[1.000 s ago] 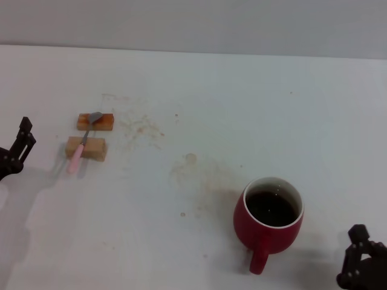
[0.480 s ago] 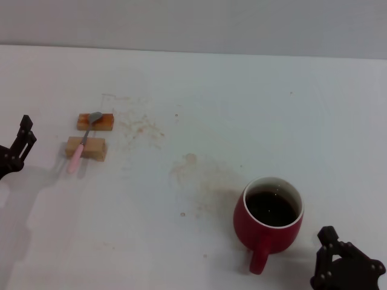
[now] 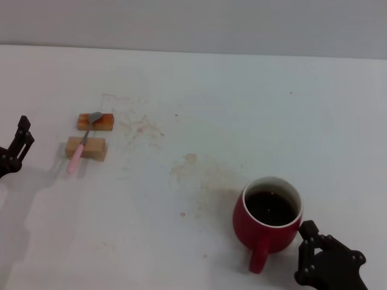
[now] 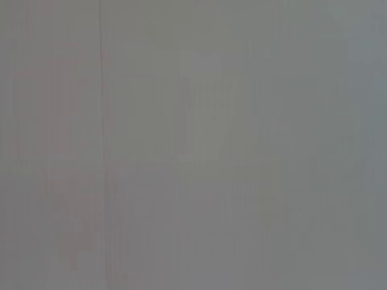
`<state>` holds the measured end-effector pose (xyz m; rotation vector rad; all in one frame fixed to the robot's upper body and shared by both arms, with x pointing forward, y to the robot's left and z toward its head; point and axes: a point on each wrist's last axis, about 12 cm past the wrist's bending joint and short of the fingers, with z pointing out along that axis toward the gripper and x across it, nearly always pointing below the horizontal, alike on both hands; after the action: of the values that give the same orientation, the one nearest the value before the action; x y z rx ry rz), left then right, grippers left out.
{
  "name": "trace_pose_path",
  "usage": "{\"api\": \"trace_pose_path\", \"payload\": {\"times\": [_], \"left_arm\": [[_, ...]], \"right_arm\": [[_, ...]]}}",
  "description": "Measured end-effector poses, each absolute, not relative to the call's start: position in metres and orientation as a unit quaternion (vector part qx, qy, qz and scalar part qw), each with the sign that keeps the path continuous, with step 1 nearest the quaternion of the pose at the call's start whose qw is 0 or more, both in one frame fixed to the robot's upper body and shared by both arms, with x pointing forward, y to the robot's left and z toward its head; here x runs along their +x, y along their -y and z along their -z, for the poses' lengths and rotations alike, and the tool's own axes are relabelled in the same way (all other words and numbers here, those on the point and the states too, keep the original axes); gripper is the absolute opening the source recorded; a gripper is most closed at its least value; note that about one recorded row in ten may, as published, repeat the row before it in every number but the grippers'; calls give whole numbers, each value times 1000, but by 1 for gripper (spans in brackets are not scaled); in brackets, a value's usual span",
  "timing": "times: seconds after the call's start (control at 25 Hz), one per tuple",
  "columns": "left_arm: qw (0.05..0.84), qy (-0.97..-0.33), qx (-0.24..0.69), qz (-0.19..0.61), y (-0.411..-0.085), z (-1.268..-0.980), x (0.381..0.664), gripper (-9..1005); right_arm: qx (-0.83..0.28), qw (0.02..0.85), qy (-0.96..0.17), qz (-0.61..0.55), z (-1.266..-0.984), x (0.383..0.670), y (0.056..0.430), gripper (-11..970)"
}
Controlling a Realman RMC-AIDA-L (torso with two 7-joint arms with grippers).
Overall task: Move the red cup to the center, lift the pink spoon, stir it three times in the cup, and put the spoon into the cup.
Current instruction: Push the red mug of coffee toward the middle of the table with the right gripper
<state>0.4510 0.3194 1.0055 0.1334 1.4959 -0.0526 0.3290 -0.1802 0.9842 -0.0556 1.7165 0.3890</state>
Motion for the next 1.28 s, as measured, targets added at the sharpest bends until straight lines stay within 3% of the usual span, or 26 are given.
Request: {"api": "trace_pose_path", "payload": {"times": [0.88,1.28], "left_arm": [[727,-684,60,21,-322,-1004,448,812],[727,-684,61,22,-321,-1004,449,812]], "right_arm": [[-75,650,-733,-184,-986,368,178,1],[-74,634,-743,-199,-983,343,175,1]]}}
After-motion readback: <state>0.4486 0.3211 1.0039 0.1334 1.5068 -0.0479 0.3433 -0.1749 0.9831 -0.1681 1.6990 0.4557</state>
